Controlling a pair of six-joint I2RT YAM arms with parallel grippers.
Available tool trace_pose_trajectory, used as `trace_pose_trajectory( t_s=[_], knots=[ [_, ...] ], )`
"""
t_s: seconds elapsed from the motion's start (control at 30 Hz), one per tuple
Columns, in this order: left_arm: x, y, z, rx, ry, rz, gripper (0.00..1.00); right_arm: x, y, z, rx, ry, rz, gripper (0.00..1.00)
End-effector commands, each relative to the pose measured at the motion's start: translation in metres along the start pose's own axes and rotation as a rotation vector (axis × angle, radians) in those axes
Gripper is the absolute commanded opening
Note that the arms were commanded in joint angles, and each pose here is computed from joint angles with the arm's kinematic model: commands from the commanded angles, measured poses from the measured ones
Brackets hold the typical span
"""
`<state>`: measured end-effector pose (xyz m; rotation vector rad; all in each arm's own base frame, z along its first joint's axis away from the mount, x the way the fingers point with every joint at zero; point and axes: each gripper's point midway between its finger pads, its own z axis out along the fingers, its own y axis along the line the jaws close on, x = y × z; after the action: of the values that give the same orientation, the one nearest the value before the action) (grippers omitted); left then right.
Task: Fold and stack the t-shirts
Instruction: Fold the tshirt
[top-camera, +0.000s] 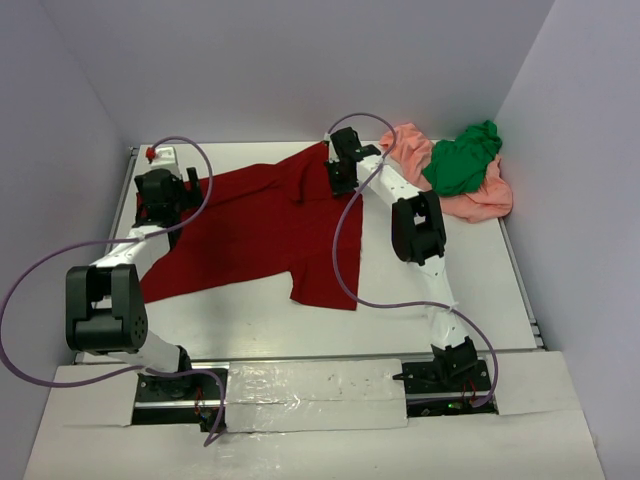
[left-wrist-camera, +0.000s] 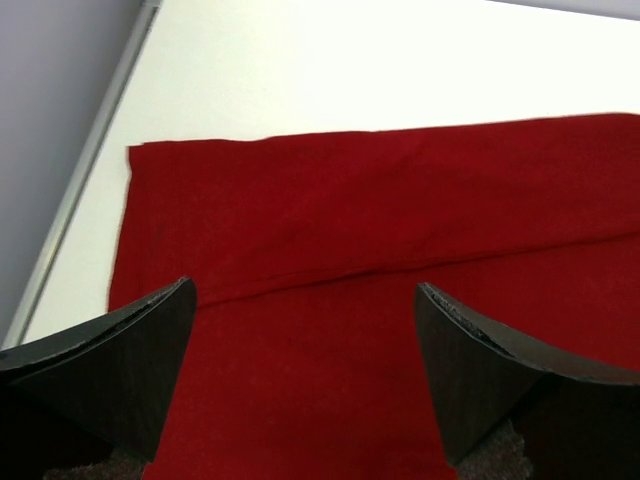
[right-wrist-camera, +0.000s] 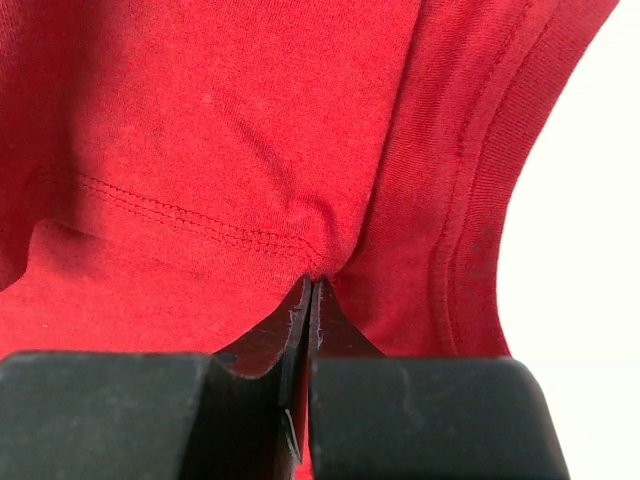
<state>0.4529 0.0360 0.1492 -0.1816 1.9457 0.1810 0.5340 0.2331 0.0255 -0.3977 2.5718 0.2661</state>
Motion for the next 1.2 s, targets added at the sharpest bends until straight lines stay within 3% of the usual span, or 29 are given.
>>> trace_pose_trajectory(
  t_s=[0.0, 0.6, 1.17],
  knots=[
    [-0.005, -0.021, 0.002, 0.051, -0.034, 0.016, 0.99, -0.035, -0.001, -0.035, 0.041, -0.106, -0.046, 0.00],
    [0.021, -0.051, 0.007, 0.096, 0.017, 0.062, 0.99, -0.087, -0.021, -0.083, 0.151, -0.256, -0.113, 0.00],
    [0.016, -0.053, 0.003, 0.099, 0.007, 0.068, 0.99, -0.071, -0.046, -0.092, 0.206, -0.211, -0.109, 0.00]
  ],
)
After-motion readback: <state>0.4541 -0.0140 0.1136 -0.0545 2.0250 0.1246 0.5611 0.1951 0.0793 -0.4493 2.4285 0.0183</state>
